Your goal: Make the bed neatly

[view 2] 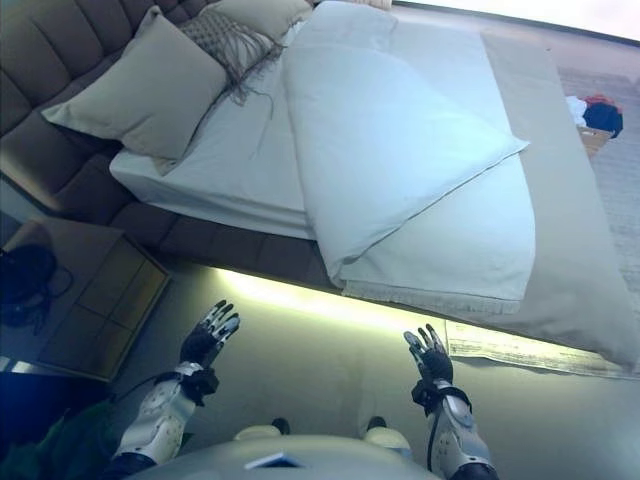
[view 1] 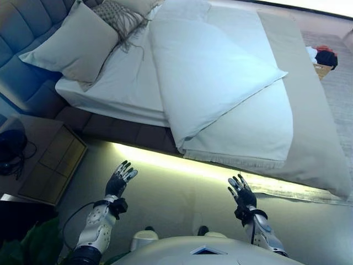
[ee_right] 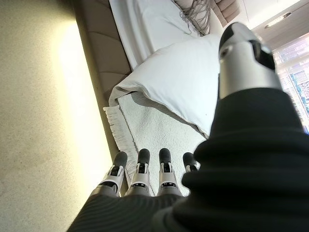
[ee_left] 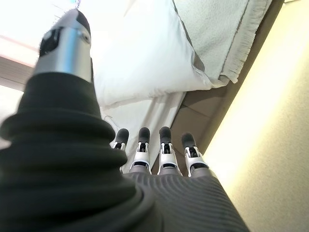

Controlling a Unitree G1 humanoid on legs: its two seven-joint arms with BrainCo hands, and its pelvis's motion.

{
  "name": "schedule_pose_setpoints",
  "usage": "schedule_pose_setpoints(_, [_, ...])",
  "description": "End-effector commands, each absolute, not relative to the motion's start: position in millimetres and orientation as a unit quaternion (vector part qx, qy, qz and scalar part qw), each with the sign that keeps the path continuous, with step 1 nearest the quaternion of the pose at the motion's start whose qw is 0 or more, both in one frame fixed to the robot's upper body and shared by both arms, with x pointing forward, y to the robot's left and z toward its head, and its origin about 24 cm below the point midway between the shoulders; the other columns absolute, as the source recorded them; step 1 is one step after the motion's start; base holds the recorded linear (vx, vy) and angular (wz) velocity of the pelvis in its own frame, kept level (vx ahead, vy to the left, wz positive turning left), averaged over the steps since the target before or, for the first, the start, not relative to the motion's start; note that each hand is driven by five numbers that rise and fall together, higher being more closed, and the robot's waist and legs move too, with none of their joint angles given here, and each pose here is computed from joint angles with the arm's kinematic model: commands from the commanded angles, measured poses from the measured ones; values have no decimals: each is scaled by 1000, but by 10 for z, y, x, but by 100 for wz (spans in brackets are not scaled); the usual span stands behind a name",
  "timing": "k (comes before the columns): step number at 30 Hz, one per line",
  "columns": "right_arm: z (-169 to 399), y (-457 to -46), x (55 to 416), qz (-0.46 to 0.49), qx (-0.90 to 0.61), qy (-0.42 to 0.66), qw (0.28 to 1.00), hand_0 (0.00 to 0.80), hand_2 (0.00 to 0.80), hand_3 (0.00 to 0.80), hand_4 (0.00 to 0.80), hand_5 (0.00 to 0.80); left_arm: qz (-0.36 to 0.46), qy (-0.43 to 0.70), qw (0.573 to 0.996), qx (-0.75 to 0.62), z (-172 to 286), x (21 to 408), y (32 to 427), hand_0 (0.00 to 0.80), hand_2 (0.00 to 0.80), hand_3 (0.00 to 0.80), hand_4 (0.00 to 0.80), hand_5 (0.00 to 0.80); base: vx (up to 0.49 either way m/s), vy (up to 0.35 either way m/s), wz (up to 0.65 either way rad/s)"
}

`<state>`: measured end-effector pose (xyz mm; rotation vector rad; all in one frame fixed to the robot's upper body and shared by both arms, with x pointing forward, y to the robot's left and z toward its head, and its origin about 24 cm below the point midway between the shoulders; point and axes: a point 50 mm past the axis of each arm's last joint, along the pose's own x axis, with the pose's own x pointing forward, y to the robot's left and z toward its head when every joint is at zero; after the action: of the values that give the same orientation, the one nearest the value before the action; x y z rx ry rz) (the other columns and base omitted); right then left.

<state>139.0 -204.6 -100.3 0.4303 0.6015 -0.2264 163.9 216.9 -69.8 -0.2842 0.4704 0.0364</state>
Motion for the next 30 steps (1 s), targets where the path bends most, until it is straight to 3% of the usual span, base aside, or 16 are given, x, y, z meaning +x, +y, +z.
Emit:
schedule_pose_setpoints(1, [-834, -2020, 1575, -85, 211, 242, 943, 0, 0, 0, 0, 0, 2, 183, 974, -130, -541, 1812, 2190, 0, 0, 0, 0, 0, -11, -32, 0])
schedule_pose_setpoints(16, [-816, -2067, 1594, -56, 193, 252, 947, 0, 0, 0, 0, 0, 31, 162, 976, -144, -511, 1742, 2259, 0, 0, 0, 0, 0, -26, -47, -1])
schedule_pose_setpoints(30, [-818, -2025, 1614, -69, 210, 238, 946, 0, 0, 0, 0, 0, 17, 171, 975, -139, -510, 1850, 2195, 0, 0, 0, 0, 0, 16, 175, 0])
